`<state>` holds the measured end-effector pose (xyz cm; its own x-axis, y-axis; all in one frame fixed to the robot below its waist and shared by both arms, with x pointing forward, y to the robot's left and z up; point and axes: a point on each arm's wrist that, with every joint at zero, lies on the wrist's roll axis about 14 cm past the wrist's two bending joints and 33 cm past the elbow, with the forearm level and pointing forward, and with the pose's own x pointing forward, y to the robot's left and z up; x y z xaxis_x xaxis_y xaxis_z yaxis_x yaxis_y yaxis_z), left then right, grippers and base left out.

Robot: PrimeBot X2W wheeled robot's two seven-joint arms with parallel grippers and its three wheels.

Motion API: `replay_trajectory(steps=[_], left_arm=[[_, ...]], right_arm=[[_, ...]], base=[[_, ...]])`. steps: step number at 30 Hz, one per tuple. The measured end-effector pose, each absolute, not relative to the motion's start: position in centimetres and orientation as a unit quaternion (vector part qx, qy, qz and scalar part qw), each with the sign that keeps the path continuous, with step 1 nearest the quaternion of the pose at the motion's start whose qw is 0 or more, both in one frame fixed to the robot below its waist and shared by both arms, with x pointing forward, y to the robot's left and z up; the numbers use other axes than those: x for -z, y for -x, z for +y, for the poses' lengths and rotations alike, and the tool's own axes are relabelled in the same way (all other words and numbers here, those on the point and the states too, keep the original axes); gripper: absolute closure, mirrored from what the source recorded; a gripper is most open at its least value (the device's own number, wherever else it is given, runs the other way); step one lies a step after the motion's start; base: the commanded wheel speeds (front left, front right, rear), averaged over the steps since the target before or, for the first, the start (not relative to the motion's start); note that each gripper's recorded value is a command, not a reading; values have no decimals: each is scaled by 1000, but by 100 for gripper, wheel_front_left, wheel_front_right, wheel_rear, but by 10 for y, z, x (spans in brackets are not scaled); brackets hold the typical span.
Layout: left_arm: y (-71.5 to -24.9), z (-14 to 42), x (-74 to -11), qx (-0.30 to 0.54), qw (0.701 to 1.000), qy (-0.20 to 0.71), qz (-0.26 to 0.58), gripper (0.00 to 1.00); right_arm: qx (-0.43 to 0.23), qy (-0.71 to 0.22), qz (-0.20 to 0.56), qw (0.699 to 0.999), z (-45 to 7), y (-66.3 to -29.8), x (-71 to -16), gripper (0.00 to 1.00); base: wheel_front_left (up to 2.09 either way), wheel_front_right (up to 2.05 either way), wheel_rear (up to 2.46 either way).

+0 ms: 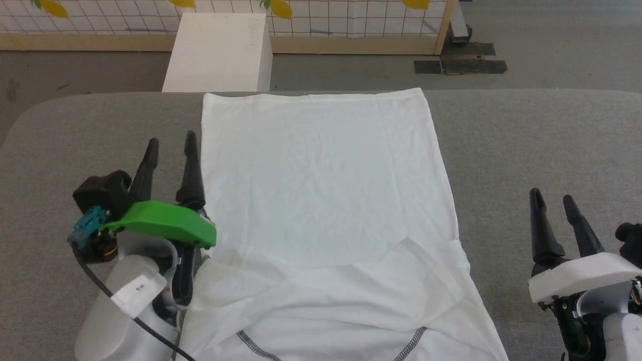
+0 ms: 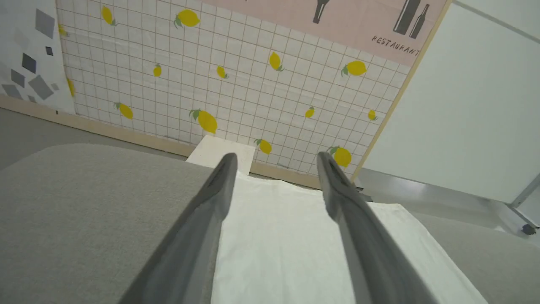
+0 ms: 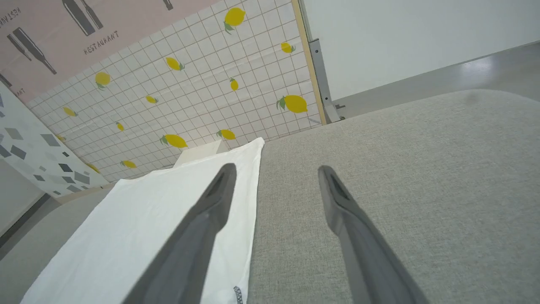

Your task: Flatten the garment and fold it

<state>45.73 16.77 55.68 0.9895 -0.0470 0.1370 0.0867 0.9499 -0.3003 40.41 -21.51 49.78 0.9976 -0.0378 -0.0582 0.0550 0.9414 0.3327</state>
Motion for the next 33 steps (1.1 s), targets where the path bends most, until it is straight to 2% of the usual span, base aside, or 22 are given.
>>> replay_trajectory(steps=[6, 14, 20, 27, 33], left_arm=[[-449, 207, -530, -33, 991, 119, -48, 0], [-465, 212, -517, -41, 991, 118, -48, 0], [-494, 213, -519, -38, 989, 128, -70, 0], [-509, 226, -495, -47, 990, 118, -57, 0], [-505, 243, -464, -70, 992, 102, -23, 0]], right_arm=[[3, -164, 107, 981, -204, -426, -480, 0], [-27, -93, 147, 984, -187, -529, -515, 0], [-26, -26, 213, 976, -181, -599, -512, 0], [-34, 20, 337, 941, -157, -650, -470, 0], [-40, 65, 483, 873, -135, -651, -406, 0]], base=[[0, 0, 0], [0, 0, 0], [0, 0, 0], [0, 0, 0], [0, 0, 0]])
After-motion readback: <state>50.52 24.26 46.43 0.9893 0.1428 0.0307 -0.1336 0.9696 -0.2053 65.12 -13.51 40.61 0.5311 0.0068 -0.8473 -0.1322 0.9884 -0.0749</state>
